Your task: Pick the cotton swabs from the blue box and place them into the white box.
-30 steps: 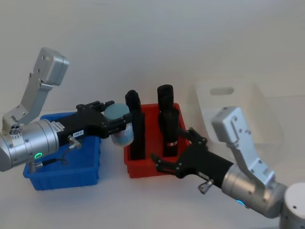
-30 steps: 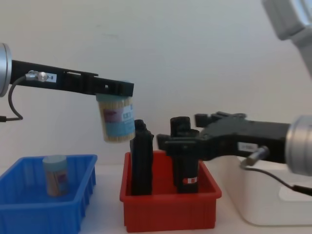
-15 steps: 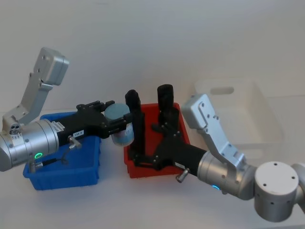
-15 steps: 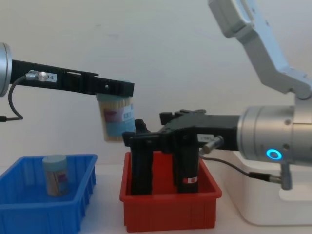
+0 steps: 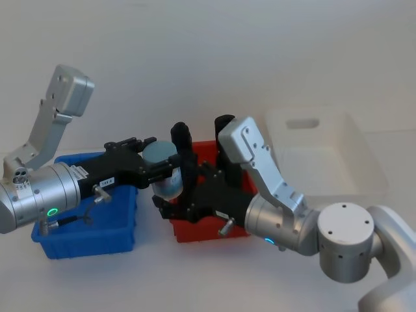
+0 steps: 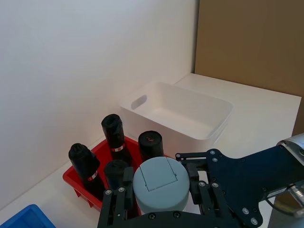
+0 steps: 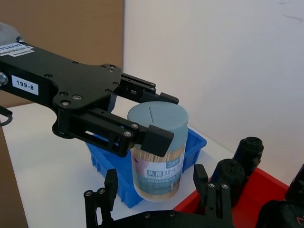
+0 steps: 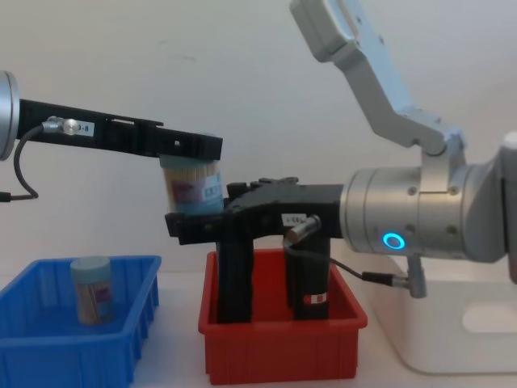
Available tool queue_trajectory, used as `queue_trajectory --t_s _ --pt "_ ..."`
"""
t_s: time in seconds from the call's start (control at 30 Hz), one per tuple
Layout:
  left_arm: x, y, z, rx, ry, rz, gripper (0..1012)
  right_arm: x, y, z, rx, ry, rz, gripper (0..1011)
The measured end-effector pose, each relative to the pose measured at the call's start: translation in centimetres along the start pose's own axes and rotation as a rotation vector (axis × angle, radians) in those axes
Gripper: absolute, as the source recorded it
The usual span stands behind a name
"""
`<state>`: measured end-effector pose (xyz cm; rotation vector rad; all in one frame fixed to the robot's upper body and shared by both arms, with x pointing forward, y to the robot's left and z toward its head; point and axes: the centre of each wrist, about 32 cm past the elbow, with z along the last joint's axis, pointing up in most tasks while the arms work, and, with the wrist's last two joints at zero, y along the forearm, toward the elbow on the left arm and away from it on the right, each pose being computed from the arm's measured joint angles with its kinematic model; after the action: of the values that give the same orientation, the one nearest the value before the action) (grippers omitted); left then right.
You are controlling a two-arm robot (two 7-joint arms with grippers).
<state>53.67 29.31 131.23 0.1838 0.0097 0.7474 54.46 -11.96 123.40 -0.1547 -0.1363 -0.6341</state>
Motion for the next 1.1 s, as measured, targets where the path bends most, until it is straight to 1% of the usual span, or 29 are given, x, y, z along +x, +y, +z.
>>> queue_trajectory --t_s 0.07,0.23,0.27,0.3,0.33,0.4,0.43,0.5,0.53,0.63,0.67,0.77,0.8,0.9,0.93,0.97,1.0,1.03,1.1 --pt "0.0 0.0 0.0 0.0 0.0 0.0 670 0.0 0.3 0.0 0.0 0.0 0.003 1002" --pt "0.0 0.0 0.0 0.0 0.0 0.0 670 0.2 1.0 0.2 -0.002 -0.001 0.009 927" --pt "0.0 0.0 0.0 0.0 0.0 0.0 671 0.2 1.3 0.2 -0.002 -0.001 0.011 882" --pt "0.0 0.0 0.0 0.0 0.0 0.0 671 0.2 1.4 0.3 -0.002 -0.002 0.011 863" --pt "0.0 0.0 0.0 0.0 0.0 0.0 670 0.3 1.6 0.3 -0.003 -0.001 0.012 811" --pt "0.0 0.0 0.0 0.0 0.0 0.0 671 0.3 1.8 0.3 -0.003 -0.001 0.012 777" --pt "0.0 0.0 0.0 0.0 0.0 0.0 671 0.4 2.0 0.3 -0.004 0.0 0.012 736" --pt "0.0 0.0 0.0 0.0 0.0 0.0 671 0.4 2.2 0.4 -0.004 0.0 0.012 707" --pt "0.01 0.0 0.0 0.0 0.0 0.001 671 0.5 2.3 0.4 -0.004 0.0 0.011 653" --pt "0.01 0.01 0.0 0.0 0.0 0.002 674 0.5 2.5 0.4 -0.004 0.0 0.011 634" --pt "0.01 0.01 0.0 0.0 0.0 0.002 726 0.6 2.6 0.4 -0.005 0.001 0.01 634" --pt "0.01 0.0 0.0 0.0 0.0 0.001 785 0.6 2.8 0.5 -0.005 0.002 0.008 634" --pt "0.0 0.0 0.0 0.0 0.0 0.001 840 0.6 2.9 0.5 -0.005 0.002 0.007 634" --pt "0.0 0.0 0.0 0.0 0.0 0.001 892 0.7 3.0 0.5 -0.005 0.004 0.005 633" --pt "0.0 0.0 0.0 0.0 0.0 0.001 940 0.7 3.0 0.5 -0.004 0.004 0.003 634" --pt "0.0 0.0 0.0 0.0 0.0 0.001 966 0.7 3.0 0.5 -0.004 0.004 0.002 634" --pt "0.0 0.0 0.0 0.0 0.0 0.001 966 0.7 3.1 0.5 -0.005 0.004 0.0 634" --pt "0.0 0.0 0.0 0.0 0.0 0.0 1003 0.7 3.1 0.5 -0.005 0.004 -0.001 633" --pt "0.0 0.0 -0.01 0.0 0.0 0.0 1000 0.6 3.1 0.5 -0.007 0.006 -0.008 634"
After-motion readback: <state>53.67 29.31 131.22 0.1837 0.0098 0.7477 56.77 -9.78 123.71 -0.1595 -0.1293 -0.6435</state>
